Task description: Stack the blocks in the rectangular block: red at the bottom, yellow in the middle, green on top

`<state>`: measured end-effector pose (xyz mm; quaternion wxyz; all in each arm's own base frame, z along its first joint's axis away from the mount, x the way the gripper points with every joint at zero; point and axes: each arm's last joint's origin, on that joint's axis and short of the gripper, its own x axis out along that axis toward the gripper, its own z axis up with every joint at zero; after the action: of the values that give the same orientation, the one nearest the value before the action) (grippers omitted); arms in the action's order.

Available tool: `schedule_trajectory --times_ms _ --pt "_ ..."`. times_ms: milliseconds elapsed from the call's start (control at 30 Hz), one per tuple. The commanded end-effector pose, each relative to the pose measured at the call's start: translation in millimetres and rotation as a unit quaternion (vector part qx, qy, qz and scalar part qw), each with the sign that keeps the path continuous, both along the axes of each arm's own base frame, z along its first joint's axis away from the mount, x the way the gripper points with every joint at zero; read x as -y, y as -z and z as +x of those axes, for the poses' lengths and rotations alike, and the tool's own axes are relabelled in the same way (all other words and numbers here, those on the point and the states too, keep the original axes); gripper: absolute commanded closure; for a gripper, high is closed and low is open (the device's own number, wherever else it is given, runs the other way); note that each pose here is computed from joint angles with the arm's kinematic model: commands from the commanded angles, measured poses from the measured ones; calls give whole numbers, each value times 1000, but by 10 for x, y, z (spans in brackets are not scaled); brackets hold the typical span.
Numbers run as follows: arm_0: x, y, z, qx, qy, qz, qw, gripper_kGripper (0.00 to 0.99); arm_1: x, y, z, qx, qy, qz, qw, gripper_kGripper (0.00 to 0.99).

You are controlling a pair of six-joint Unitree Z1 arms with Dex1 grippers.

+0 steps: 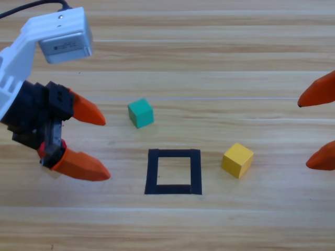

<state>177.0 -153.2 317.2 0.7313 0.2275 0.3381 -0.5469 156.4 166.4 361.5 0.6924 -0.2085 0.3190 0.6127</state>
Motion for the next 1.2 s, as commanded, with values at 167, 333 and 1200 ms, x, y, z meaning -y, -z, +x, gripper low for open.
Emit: schedule_trajectory --times_ms 167,333,1200 --pt "-2 11 -52 1 3 10 1000 0 -171 231 140 -31 6 -47 998 8" --pt "-7 18 -52 2 0 14 1000 0 -305 308 349 -53 76 -76 993 10" --pt "-308 185 545 -71 -569 80 815 0 -911 1264 1260 -26 222 -251 942 40"
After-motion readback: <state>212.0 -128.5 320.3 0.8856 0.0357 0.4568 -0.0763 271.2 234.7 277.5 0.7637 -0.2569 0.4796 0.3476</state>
